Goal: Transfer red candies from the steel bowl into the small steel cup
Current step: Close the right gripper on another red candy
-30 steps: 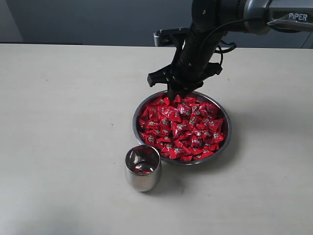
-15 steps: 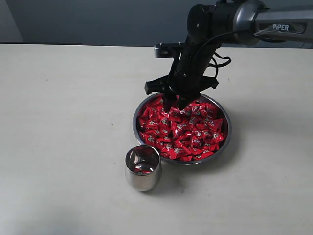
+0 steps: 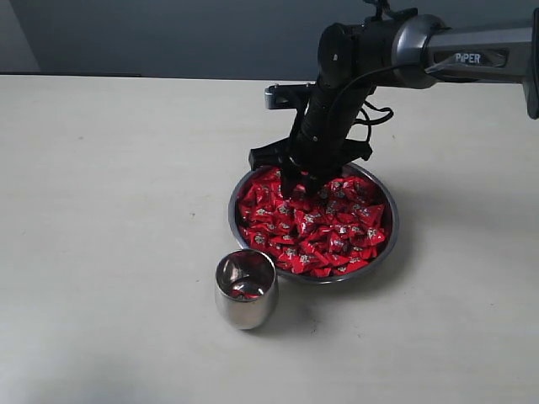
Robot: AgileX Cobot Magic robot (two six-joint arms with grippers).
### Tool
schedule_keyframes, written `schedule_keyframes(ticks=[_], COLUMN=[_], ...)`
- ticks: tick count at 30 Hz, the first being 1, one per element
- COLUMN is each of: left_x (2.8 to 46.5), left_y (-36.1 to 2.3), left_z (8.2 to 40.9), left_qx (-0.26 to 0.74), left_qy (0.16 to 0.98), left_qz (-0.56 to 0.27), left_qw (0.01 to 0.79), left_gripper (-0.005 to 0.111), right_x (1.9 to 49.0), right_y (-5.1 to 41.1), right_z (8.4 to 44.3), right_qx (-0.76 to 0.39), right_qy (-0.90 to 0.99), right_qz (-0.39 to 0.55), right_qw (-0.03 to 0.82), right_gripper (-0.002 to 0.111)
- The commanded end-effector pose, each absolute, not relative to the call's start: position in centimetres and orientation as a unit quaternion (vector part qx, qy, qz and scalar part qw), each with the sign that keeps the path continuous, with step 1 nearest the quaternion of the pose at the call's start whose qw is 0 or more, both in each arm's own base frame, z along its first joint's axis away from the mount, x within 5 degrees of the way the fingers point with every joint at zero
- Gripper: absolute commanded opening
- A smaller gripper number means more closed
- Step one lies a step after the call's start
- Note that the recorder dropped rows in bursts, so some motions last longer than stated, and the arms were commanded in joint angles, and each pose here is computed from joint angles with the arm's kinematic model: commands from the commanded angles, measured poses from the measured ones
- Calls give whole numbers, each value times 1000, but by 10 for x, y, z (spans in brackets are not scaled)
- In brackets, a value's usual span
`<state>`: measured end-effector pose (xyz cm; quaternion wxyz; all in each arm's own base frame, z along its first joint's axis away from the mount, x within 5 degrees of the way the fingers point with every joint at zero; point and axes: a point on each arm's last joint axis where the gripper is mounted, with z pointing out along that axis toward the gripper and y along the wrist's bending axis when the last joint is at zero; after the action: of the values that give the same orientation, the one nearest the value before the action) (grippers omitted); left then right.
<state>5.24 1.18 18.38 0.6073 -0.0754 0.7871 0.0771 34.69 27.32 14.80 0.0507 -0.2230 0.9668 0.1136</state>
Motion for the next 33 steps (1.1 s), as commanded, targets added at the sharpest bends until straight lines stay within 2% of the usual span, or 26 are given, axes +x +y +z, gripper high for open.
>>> schedule_keyframes(ticks=[1,10,17,20,23,25,28,33], left_x=[53,53,53,53,53,53,53,53], left_y=[11,11,11,11,11,11,11,11], left_z=[183,183,183,183,183,183,183,183], left_qx=[-75,-75,-75,-75,-75,-75,-75,-75], left_qy=[784,784,784,784,784,784,784,784], left_qz=[73,73,73,73,73,73,73,73], left_qw=[612,612,612,612,612,612,612,612], left_gripper=[0,0,0,0,0,0,0,0], right_x=[349,348,348,348,348,348,348,348], right_y=[271,269,269,269,269,269,268,265], right_z=[150,128,128,128,128,128,136,174], right_qx=[-230,-225,-226,-226,-226,-226,-228,-239], right_qy=[966,971,970,970,971,970,970,965], right_qz=[103,83,83,82,82,82,83,85], right_qw=[59,21,23,23,20,21,28,67], right_gripper=[38,38,37,31,17,12,10,10])
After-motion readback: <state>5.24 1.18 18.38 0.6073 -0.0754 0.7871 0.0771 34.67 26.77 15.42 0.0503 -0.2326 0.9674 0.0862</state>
